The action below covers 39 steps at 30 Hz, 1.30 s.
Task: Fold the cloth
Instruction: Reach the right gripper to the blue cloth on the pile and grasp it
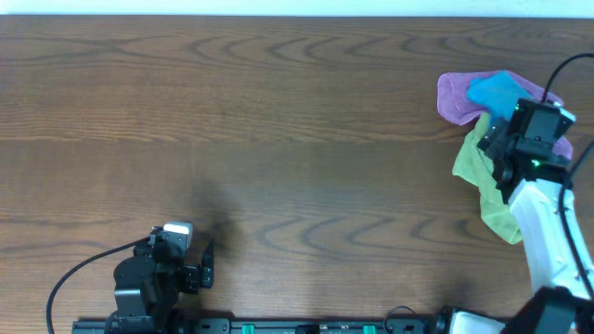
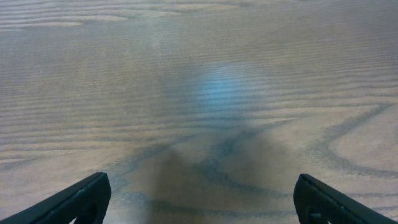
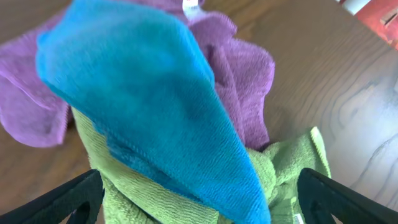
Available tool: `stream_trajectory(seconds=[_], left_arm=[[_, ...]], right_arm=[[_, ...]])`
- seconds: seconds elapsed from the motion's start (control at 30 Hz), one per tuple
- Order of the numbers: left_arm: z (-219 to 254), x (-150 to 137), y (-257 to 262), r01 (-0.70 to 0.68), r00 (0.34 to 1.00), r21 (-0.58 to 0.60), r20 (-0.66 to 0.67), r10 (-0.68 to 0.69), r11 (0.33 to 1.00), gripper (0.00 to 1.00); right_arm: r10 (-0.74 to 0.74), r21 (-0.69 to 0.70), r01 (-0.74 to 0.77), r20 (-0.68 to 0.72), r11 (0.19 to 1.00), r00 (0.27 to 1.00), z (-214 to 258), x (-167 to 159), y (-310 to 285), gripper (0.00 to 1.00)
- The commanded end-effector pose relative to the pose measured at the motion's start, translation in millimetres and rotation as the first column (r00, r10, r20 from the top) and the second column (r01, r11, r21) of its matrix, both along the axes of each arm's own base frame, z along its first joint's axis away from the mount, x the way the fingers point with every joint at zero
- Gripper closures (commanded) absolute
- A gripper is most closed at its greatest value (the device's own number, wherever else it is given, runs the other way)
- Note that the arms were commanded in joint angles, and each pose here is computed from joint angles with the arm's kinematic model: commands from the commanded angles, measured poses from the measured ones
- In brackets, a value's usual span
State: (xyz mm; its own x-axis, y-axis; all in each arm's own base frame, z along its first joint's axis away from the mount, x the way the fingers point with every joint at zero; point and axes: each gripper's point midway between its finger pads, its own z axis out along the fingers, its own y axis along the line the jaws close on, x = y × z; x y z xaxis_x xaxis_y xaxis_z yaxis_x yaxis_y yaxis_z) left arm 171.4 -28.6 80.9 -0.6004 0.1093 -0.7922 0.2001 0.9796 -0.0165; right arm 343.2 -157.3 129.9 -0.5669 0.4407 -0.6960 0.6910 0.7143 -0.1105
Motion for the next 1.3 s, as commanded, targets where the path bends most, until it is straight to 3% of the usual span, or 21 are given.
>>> stream_trajectory(seconds=[0.0, 0.27, 0.47, 0.63, 0.87, 1.1, 1.27], left_arm=[[-14, -7, 0, 0.014, 0.999, 0.019, -0.05, -0.013, 1.0, 0.05], [-14, -7, 0, 0.014, 0.999, 0.019, -0.05, -0.013, 1.0, 0.05], [-14, -7, 0, 0.014, 0.999, 0.019, -0.05, -0.013, 1.0, 0.05], [-14, -7, 0, 0.014, 0.999, 0.019, -0.05, -0.013, 1.0, 0.05], [-14, -7, 0, 0.014, 0.999, 0.019, -0.05, -0.013, 1.0, 0.05], [-14, -7, 0, 0.014, 0.999, 0.019, -0.05, -0.013, 1.0, 0.05], [-14, -7, 0, 0.014, 0.999, 0.02, -0.05, -0.013, 1.0, 0.05]], right_arm=[[-0.023, 0.011, 0.023, -0.013, 1.0, 1.0, -6, 1, -4, 0.01], [-0.038, 0.01, 0.038, -0.009, 0.999, 0.999, -21, 12, -13, 0.02], [-0.06, 0.012, 0.06, -0.006, 0.998, 0.998, -34, 17, -23, 0.08], [-0.071, 0.009, 0.071, 0.01, 0.997, 0.997, -36, 21, -29, 0.36], [0.022, -0.06, -0.023, -0.01, 0.998, 1.0, -23, 28, -28, 0.99], [0.188, -0.182, -0.17, 0.082, 0.968, 0.979, 48, 36, -3, 0.99], [0.426, -0.192, -0.395, 0.165, 0.899, 0.89, 93, 37, 54, 0.99]])
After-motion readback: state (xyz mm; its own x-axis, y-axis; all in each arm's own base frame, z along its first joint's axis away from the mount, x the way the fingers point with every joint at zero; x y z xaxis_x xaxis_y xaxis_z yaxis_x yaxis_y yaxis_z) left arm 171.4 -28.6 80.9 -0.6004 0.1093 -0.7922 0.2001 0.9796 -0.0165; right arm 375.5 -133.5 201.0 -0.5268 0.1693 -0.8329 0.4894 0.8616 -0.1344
